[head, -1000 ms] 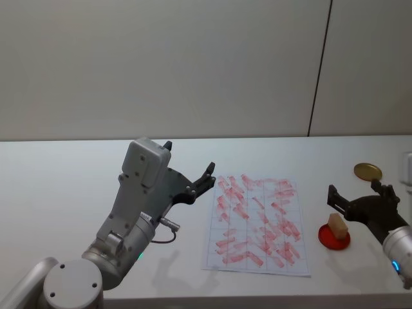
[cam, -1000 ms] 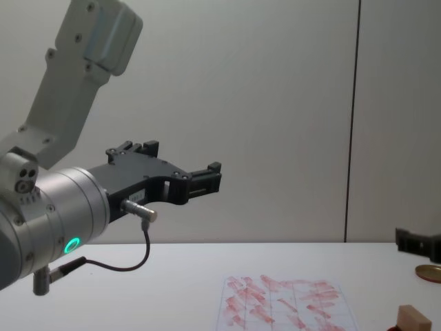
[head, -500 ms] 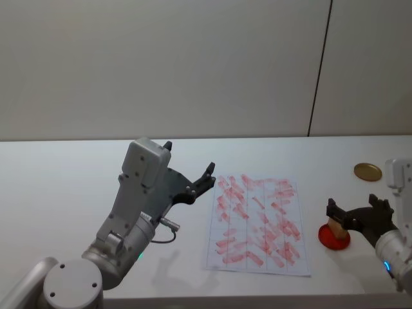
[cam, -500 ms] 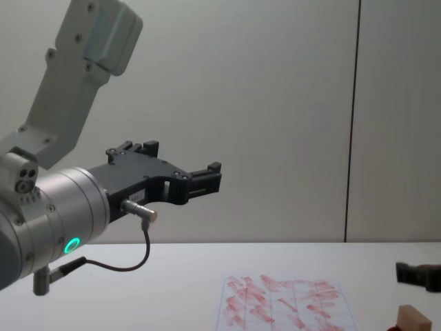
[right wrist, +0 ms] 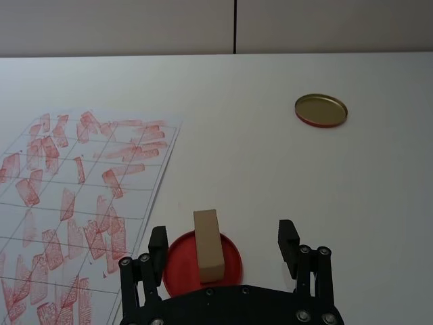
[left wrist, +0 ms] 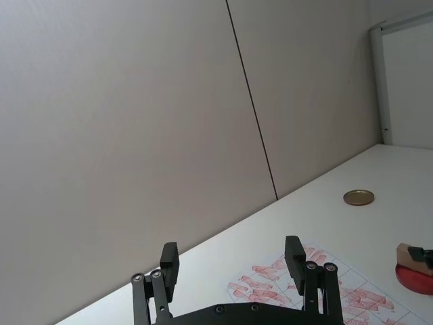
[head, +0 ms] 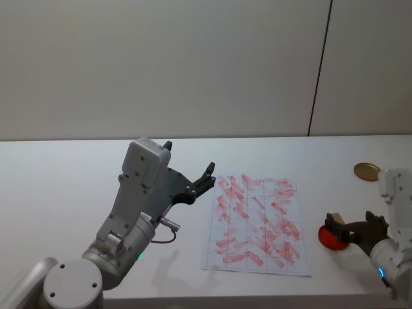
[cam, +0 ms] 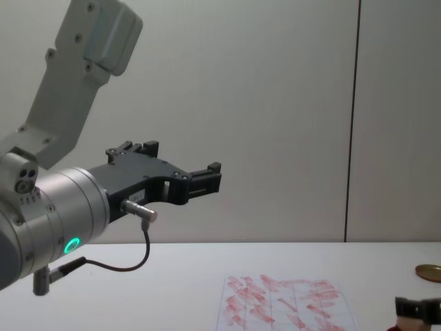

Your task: Use the one hand to pick up the stamp and affix it onto the A4 paper.

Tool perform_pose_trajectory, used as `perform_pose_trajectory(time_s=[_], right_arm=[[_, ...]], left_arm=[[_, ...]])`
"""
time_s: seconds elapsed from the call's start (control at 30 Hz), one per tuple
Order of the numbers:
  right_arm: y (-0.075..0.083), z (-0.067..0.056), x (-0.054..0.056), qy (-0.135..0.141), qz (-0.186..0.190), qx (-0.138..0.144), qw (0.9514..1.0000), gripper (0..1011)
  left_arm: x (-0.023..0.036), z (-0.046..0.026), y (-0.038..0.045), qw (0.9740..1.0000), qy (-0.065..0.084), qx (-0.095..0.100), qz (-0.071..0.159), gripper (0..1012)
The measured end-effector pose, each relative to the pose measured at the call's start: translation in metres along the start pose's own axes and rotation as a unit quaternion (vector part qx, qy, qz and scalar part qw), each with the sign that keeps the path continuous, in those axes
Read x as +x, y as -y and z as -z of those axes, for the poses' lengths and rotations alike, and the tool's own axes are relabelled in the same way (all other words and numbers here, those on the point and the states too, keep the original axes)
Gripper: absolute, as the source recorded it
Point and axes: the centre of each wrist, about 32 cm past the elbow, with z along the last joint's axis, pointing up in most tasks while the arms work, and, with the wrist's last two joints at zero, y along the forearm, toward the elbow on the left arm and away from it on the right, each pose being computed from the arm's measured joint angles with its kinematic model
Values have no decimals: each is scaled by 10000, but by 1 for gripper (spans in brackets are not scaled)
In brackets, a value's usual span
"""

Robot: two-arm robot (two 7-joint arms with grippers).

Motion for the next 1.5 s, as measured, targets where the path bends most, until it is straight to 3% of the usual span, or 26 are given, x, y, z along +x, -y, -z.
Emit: perform_pose_trajectory(time_s=[0.2, 0.33, 0.63, 0.77, 0.9, 1.07, 1.5], right_arm=[[-59, 50, -4, -31, -12, -140, 9999, 974], [-89, 86, -8, -31, -33, -211, 9998, 880], [-141, 130, -37, 18, -89, -230, 9997, 644], [-156, 144, -50, 44, -95, -235, 9997, 464], [-163, 151, -56, 58, -92, -247, 9996, 390], [-173, 161, -61, 90, -63, -280, 9995, 225], [-202, 173, -68, 210, 80, -496, 9985, 219]], left_arm=[[0, 0, 0, 10000, 0, 0, 0, 993], [0, 0, 0, 10000, 0, 0, 0, 993], [0, 0, 0, 10000, 0, 0, 0, 993], [0, 0, 0, 10000, 0, 0, 0, 993], [0, 0, 0, 10000, 0, 0, 0, 993], [0, 0, 0, 10000, 0, 0, 0, 993], [0, 0, 0, 10000, 0, 0, 0, 993]])
